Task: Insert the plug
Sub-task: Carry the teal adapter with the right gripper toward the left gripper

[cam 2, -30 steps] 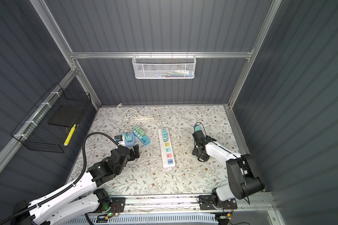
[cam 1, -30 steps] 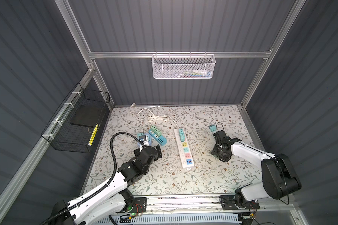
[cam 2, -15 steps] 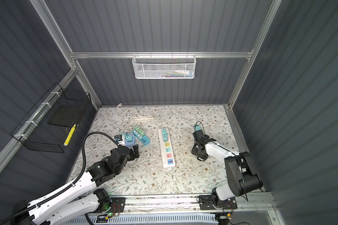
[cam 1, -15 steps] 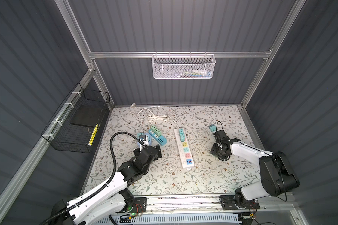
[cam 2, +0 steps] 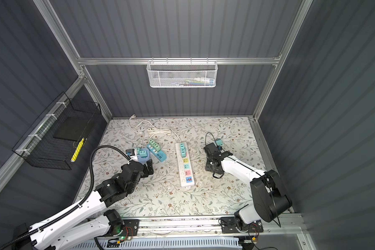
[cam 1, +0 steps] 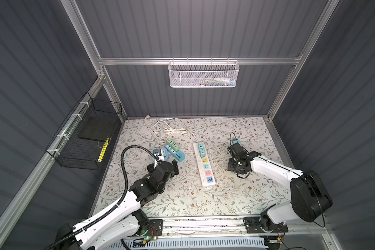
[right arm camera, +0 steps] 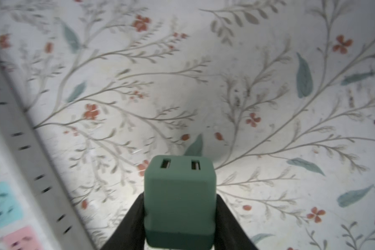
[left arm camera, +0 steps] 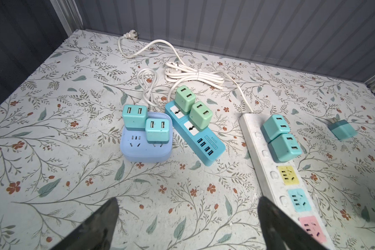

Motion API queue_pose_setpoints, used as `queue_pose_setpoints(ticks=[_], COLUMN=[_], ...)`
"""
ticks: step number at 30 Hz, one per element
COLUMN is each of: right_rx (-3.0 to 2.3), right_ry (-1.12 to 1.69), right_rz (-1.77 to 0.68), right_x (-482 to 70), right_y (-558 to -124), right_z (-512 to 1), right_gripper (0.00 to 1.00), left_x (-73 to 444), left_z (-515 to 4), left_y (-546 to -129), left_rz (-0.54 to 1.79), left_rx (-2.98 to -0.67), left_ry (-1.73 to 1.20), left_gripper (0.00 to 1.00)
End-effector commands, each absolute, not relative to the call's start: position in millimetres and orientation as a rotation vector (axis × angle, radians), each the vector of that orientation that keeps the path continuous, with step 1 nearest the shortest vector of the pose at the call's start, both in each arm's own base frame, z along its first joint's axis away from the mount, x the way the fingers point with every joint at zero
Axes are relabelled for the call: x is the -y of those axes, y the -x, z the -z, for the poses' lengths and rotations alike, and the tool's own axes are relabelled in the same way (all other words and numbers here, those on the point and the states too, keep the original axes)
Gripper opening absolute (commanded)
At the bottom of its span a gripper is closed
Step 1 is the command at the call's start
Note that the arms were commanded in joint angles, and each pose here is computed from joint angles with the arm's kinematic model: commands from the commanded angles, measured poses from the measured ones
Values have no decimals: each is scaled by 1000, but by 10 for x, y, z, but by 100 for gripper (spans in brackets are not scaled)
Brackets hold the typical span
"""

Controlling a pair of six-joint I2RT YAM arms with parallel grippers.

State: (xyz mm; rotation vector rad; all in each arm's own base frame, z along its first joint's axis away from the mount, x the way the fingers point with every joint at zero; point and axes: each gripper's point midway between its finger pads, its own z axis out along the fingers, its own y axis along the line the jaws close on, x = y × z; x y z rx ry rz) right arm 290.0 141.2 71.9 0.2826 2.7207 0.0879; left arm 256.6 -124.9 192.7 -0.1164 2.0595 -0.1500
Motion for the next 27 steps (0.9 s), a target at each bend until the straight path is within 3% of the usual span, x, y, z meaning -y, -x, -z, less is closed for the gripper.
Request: queue_pose_setpoints(ticks=[1,6,12,27], right_rx=[-2687,-2724,-2785,-2900], right_ry=[-170,80,257,296], right_rz=[-136,-301,-384,-260], right_x=[-1946,-3121,-3880,-3859], right_y=[-2864,-2718,-2545,-2399], right_z=[-989,-1005,-741,-185], right_gripper=[35,35,35,38], left_x=[1076,829,571,666], left_z=[-2064,-1889,-1611,-1551], left_y=[-2558,-2524,-2483,-2541], left_rz=[107,57,54,79], left_rx=[-2015,-2075,-2183,-2211], left_ry=[179,307,439,388], left_gripper=[100,100,100,100])
